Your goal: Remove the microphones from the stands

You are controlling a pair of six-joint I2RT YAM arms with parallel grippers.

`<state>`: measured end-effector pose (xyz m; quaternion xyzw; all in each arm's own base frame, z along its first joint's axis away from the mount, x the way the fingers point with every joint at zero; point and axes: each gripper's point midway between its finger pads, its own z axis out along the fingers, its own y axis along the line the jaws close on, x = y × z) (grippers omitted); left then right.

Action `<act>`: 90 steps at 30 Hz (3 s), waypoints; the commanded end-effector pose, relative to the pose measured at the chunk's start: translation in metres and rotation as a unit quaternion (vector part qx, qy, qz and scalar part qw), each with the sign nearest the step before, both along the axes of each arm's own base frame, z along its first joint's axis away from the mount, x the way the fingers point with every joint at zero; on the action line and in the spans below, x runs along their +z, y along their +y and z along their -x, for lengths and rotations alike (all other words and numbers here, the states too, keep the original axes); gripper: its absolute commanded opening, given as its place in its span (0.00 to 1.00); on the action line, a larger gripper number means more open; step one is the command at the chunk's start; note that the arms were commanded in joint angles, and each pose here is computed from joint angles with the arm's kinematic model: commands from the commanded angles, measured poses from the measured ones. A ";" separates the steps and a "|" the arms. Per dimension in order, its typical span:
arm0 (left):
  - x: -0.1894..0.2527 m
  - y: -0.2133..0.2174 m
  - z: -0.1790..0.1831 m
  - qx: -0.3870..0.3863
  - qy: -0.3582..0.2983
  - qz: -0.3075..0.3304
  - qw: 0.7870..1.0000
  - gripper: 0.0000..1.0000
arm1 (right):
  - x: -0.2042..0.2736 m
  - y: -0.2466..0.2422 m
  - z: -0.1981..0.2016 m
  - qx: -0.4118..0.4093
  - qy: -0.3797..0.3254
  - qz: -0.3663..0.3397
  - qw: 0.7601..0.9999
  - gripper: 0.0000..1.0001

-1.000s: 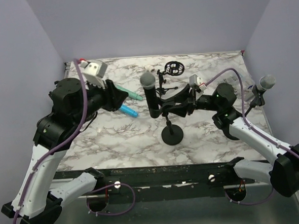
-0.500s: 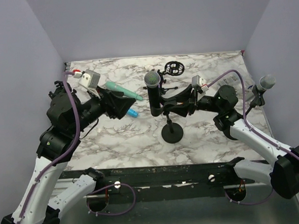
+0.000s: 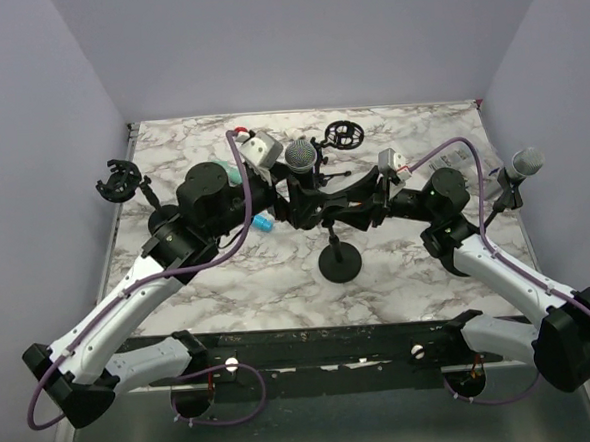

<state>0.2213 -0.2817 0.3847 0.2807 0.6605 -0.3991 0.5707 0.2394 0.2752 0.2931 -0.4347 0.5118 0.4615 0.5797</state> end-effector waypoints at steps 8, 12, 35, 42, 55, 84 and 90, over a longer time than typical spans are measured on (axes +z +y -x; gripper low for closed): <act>0.036 -0.001 -0.036 0.076 -0.058 0.002 0.995 0.34 | -0.028 -0.002 0.002 0.001 0.039 0.032 0.999 0.01; 0.055 0.014 -0.028 0.089 -0.059 -0.007 0.994 0.00 | -0.032 -0.002 0.001 -0.005 0.041 0.034 0.999 0.01; 0.142 0.038 0.022 0.029 -0.138 0.011 0.990 0.00 | -0.039 0.004 0.009 0.037 0.058 0.046 0.997 0.01; 0.140 0.031 0.003 0.055 -0.122 -0.022 0.991 0.00 | -0.045 0.006 0.004 0.028 0.060 0.058 0.996 0.01; 0.130 0.000 0.091 -0.224 -0.191 -0.032 0.955 0.00 | -0.041 0.009 -0.003 0.021 0.053 0.090 0.994 0.01; 0.058 0.155 -0.013 0.332 0.046 -0.030 0.942 0.00 | -0.052 -0.004 -0.026 -0.117 0.042 0.115 0.986 0.01; -0.069 0.153 -0.047 0.350 0.236 -0.033 0.906 0.00 | -0.046 -0.006 -0.025 -0.125 0.035 0.101 0.986 0.01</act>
